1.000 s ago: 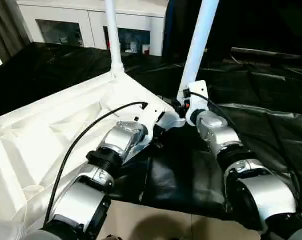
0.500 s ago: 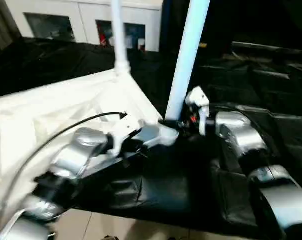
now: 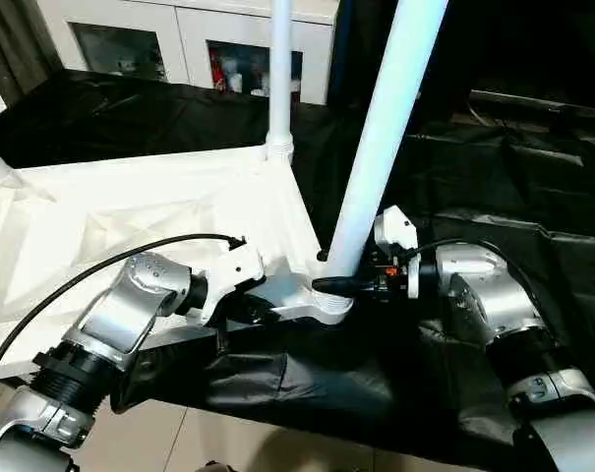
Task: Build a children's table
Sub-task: Insert table leg to table base
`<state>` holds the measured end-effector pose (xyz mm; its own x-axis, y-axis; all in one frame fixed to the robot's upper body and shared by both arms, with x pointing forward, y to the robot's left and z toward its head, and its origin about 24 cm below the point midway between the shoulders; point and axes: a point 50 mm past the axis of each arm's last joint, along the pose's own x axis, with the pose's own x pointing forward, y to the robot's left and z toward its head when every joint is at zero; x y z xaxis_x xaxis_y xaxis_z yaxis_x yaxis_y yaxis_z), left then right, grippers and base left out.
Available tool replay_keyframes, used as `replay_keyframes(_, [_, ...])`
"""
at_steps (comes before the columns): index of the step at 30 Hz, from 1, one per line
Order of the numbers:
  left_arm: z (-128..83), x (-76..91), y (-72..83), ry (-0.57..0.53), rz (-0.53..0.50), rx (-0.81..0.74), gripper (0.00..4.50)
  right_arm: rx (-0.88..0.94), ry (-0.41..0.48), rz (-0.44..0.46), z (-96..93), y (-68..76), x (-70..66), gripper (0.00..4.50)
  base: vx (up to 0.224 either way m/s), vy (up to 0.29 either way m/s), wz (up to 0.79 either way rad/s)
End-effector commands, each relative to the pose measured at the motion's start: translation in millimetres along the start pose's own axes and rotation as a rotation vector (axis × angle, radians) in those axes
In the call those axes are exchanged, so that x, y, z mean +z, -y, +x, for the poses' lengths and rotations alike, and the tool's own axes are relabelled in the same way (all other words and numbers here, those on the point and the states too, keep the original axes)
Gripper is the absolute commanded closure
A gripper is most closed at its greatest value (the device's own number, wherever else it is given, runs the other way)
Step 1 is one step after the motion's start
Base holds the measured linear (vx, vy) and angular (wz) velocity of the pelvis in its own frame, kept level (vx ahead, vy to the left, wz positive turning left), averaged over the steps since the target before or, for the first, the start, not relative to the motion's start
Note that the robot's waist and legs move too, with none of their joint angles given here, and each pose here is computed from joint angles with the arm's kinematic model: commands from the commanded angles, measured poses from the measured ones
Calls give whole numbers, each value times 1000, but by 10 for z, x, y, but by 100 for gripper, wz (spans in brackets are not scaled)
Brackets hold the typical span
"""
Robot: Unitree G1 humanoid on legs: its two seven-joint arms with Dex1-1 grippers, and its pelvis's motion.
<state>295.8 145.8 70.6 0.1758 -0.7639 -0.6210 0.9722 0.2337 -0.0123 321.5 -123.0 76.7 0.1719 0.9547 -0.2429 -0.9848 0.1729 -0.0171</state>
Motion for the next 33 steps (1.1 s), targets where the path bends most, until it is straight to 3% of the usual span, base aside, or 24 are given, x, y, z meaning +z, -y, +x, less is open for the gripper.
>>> replay_keyframes(1, [57, 361, 36, 134, 106, -60, 450, -121, -207, 194, 73, -82, -538, 261, 0, 0, 0])
replay_keyframes(4, [90, 379, -4, 138, 82, -19, 450, -238, -221, 223, 93, -17, -576, 261, 0, 0, 0])
replay_keyframes(7, [219, 475, -149, 149, -2, 127, 450, -519, -219, 352, 182, 104, -674, 261, 0, 0, 0])
replay_keyframes(10, [265, 512, -186, 151, -21, 163, 450, -591, -220, 393, 213, 124, -701, 261, 0, 0, 0])
replay_keyframes(11, [418, 643, -315, 162, -94, 296, 450, -747, -209, 468, 329, 160, -730, 261, 0, 0, 0])
replay_keyframes(14, [599, 786, -442, 158, -179, 442, 450, -858, -201, 553, 506, 147, -729, 261, 0, 0, 0])
replay_keyframes(22, [789, 893, -431, 133, -209, 470, 450, -893, -241, 580, 706, 94, -711, 262, 0, 0, 0])
replay_keyframes(33, [822, 843, -466, 116, -226, 478, 450, -916, -226, 580, 737, 105, -685, 262, 0, 0, 0])
